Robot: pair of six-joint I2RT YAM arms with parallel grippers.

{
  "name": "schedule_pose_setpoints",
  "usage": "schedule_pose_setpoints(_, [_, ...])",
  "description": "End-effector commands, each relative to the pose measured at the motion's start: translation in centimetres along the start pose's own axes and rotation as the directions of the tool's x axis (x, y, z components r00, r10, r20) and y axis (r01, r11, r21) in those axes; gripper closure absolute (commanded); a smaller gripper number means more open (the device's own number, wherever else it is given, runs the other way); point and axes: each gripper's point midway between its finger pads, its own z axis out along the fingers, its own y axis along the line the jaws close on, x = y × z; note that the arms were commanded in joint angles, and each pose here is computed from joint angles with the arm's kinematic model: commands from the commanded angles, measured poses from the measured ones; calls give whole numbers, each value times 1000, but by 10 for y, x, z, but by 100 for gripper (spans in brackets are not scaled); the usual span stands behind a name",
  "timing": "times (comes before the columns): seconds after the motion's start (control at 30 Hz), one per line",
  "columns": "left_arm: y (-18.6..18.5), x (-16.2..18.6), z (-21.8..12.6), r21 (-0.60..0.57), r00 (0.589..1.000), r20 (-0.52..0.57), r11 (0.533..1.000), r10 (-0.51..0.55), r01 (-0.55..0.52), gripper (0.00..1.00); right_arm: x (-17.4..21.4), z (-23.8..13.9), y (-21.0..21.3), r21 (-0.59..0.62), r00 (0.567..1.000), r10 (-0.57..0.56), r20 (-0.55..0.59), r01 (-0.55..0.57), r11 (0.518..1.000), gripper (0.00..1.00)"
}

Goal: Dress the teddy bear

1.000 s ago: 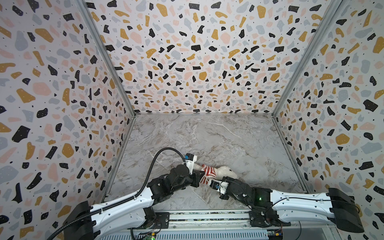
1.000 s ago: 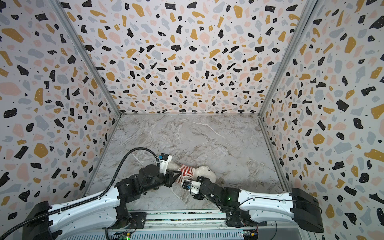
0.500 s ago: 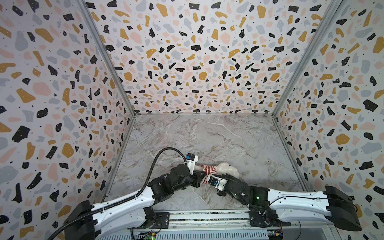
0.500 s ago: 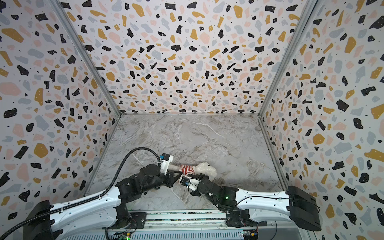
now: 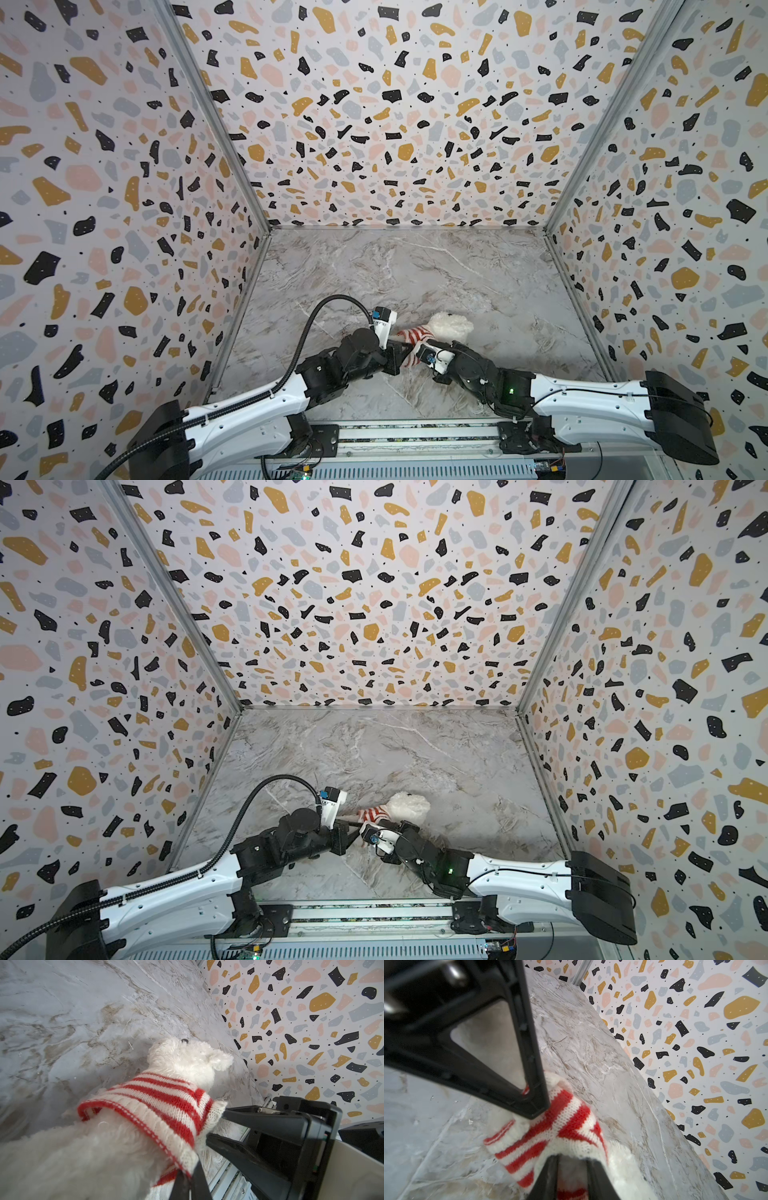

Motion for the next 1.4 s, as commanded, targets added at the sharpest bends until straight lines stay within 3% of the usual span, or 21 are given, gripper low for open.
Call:
schedule_pose_setpoints(0.0, [-9,-5,-1,43,1000,22,999,12,-13,100,-6,3,-7,15,1000,-10,19,9,1000,74])
schedule_pose_setpoints(0.57, [3,1,-4,7,1000,25,1000,2,-2,100,-3,21,7,-74,979,-199,51,203,976,77])
schedule_pose_setpoints(0.93, [3,1,-7,5,1000,24,1000,-1,1,100,1,31,-2,-48,968,-247,31,249,967,95])
schedule_pose_setpoints(1.03, [5,-2,-10,-6,999,38,1000,-4,4,100,-2,27,-3,-41,969,-243,41,245,969,100])
schedule_pose_setpoints(1.37, [28,-18,-26,-92,995,94,995,-14,23,100,-13,-11,12,-56,971,-227,77,231,971,100])
